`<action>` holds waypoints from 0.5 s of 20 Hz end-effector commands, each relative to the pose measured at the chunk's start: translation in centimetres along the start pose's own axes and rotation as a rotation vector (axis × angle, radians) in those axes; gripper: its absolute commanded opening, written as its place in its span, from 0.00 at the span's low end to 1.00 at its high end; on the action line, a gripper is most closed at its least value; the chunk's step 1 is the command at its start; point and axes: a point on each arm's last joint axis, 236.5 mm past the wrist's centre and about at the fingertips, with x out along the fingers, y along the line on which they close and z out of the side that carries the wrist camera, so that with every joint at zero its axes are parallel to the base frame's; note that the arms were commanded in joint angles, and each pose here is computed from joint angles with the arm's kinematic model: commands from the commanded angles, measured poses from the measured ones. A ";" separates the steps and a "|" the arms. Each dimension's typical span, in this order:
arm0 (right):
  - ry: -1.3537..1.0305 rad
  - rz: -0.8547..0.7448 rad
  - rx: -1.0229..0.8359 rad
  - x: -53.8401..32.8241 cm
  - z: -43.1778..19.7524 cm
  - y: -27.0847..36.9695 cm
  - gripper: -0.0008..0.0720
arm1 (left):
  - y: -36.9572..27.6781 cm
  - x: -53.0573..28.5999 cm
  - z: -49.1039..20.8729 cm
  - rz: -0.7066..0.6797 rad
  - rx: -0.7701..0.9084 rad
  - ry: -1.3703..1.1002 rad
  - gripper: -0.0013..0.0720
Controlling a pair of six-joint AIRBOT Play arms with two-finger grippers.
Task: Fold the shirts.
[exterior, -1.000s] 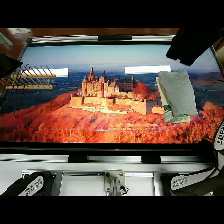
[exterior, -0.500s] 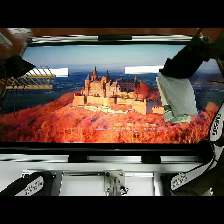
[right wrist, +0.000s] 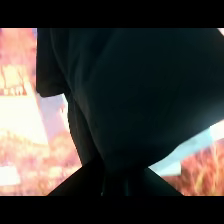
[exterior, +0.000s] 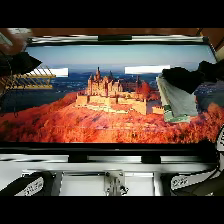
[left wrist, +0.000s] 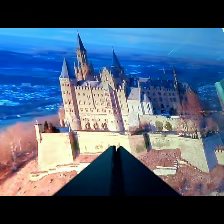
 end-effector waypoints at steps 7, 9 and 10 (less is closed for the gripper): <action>0.423 -0.051 0.211 5.6 -10.6 -1.5 0.17 | 0.0 0.0 0.1 0.001 0.014 -0.006 0.06; 0.467 -0.003 0.191 5.9 -11.6 -0.5 0.69 | 0.0 0.0 0.1 0.001 0.014 -0.006 0.06; 0.482 0.019 0.168 5.6 -11.9 0.0 0.71 | 0.0 0.0 0.1 0.000 0.013 -0.006 0.06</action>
